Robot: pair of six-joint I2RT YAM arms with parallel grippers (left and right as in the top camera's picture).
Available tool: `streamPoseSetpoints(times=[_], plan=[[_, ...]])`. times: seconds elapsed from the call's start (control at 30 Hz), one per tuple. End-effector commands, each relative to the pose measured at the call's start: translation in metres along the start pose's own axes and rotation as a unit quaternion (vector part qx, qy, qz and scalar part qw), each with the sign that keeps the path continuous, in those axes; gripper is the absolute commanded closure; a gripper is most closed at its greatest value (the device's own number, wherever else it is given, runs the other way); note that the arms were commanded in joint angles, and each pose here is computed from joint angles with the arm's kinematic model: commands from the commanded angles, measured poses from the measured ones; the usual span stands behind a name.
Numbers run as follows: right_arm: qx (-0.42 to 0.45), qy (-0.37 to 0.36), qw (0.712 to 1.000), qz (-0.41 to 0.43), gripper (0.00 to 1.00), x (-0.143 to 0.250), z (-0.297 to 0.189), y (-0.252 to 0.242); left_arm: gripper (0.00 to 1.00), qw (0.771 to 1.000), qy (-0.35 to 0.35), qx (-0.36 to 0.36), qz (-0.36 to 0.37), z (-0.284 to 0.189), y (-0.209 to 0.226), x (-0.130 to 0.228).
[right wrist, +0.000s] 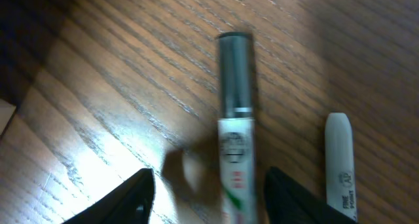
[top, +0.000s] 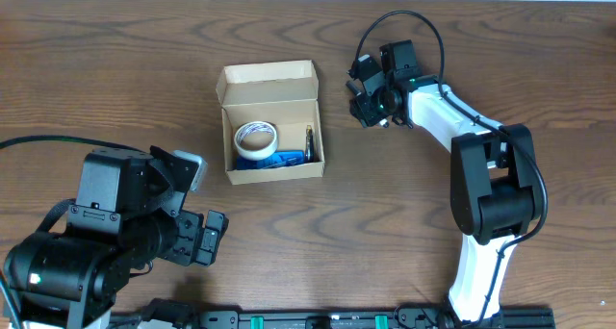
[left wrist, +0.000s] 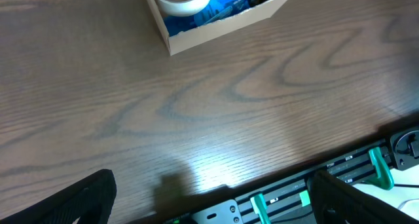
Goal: Pack container
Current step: 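Lower the right gripper onto the white TOYO marker and grasp it, then carry the white marker left and lower it into the box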
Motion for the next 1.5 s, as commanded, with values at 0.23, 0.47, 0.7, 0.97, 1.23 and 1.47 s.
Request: streamPoseSetpoints(times=[0.23,0.47,0.7,0.97,1.23,1.47], plan=[[0.011,0.028,1.0,0.008,0.52,0.014,0.013,-0.005,0.05,1.0,-0.007,0.003,0.009,-0.004,-0.001,-0.001],[0.017,0.038,0.999,0.008,0.65,0.018,0.015,-0.005,0.05,1.0,-0.007,0.003,0.009,-0.004,-0.001,-0.001],[0.016,0.044,0.999,0.003,0.83,0.019,0.015,-0.002,0.05,1.0,-0.007,0.003,0.009,-0.004,-0.001,-0.001],[0.017,0.039,0.999,0.001,0.94,0.015,0.014,-0.001,0.05,1.0,-0.007,0.003,0.009,-0.004,-0.001,-0.001],[0.025,0.0,1.0,-0.004,0.99,-0.019,-0.021,-0.001,0.05,1.0,-0.007,0.003,0.009,-0.004,-0.001,-0.001],[0.036,-0.049,0.998,-0.027,0.99,-0.072,-0.094,0.011,0.05,1.0,-0.007,0.003,0.009,-0.004,-0.001,-0.001]])
Point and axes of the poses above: each gripper's point midway between its finger pads, its own z axis out along the fingers, its own y axis along the line the jaws close on, x = y × z, the point moved 7 cm from there along -z, back along the fingers, and after that the axes turned 6 degrees about -z, right-handed, at the moved point
